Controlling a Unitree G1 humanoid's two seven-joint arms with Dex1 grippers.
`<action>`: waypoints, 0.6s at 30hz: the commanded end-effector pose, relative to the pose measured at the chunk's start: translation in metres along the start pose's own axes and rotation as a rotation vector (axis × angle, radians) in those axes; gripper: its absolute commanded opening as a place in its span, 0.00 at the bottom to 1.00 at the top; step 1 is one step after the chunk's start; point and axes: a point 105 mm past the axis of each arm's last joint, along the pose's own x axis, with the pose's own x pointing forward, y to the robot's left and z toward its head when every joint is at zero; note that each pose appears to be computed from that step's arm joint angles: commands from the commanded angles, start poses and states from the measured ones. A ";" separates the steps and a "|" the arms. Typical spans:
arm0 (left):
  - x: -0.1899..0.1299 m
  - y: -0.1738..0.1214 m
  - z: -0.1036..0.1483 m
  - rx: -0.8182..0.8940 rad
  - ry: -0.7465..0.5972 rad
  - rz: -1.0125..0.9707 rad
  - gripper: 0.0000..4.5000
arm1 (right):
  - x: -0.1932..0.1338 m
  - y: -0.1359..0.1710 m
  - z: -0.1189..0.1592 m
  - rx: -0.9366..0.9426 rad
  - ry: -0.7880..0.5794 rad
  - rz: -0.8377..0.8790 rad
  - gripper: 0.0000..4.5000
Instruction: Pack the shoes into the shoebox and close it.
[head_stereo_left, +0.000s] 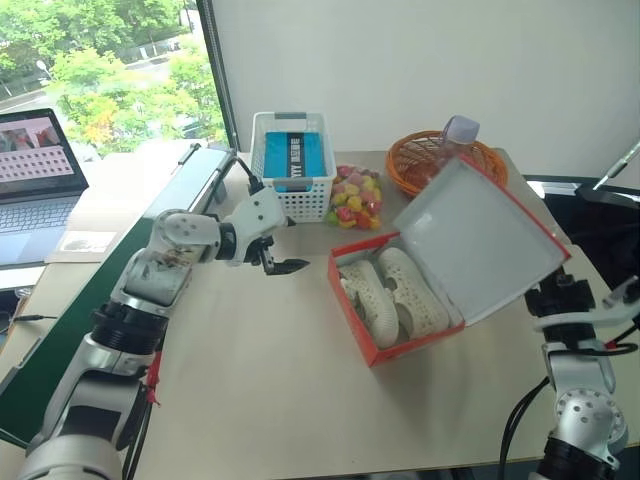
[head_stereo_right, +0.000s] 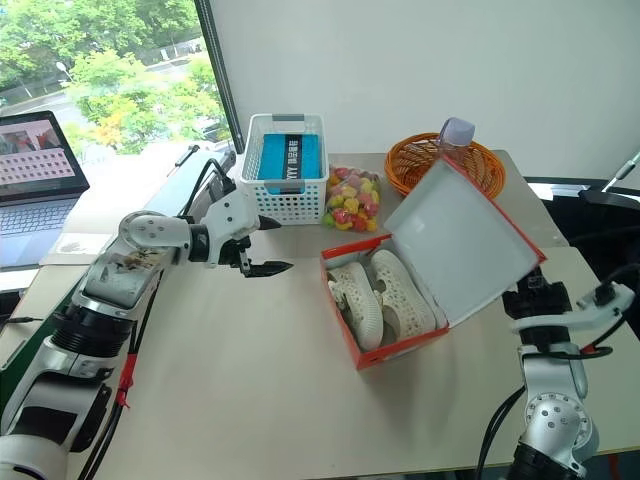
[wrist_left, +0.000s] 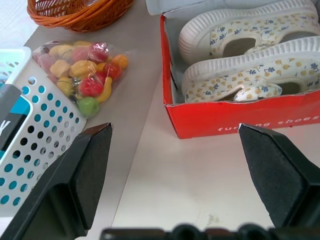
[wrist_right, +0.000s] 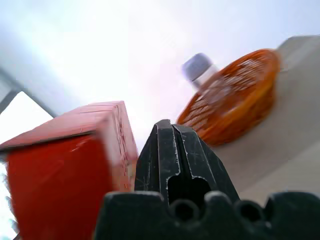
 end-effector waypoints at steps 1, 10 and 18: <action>-0.010 0.009 0.001 0.023 -0.002 0.054 0.95 | 0.014 0.055 -0.014 -0.050 0.167 0.226 0.01; -0.024 0.004 -0.010 0.003 0.032 0.109 0.95 | 0.045 0.085 -0.042 -0.229 0.357 0.313 0.01; -0.031 -0.006 -0.011 -0.027 0.038 0.159 0.95 | 0.055 0.086 -0.112 -0.327 0.736 0.327 0.01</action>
